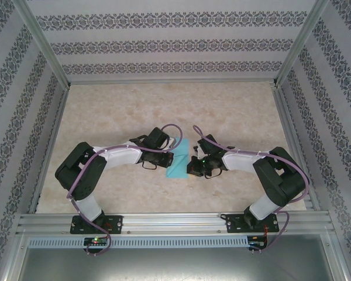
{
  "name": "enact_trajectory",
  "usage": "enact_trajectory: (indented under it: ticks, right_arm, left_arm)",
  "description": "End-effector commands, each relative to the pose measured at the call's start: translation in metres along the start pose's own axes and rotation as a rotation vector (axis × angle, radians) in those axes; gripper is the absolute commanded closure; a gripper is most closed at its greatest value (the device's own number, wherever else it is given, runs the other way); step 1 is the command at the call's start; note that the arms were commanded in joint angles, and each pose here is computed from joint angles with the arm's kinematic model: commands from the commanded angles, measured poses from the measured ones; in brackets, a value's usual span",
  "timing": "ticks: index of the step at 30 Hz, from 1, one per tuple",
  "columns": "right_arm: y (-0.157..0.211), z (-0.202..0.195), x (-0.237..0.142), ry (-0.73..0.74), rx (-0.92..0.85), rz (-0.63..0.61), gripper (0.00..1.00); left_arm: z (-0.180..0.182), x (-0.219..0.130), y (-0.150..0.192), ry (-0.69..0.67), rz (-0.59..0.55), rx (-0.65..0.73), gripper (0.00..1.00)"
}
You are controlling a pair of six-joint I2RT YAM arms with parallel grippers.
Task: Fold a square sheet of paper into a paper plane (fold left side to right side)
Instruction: Fold the triangle a second time at the center of the table.
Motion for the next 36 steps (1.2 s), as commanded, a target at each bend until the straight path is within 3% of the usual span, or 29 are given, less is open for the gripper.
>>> enact_trajectory:
  ticks: [1, 36]
  right_arm:
    - [0.0201, -0.0268, 0.0068, 0.124, 0.041, 0.072, 1.0]
    - [0.0226, -0.0293, 0.0088, 0.133, 0.048, 0.091, 1.0]
  left_arm:
    - [0.0036, 0.0018, -0.0035, -0.003, 0.015, 0.012, 1.0]
    - [0.0095, 0.0074, -0.0083, -0.037, -0.002, 0.015, 1.0]
Point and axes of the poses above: each hand's point on the last joint's axis, 136 mm out from that joint toward the fingers, its own x axis out along the fingers, its own z axis along the line the jaws close on, y = z × x, the point moved 3 cm from there along -x, back along the fingers, and after that the axes turned 6 degrees about -x, right-handed, at the moved point
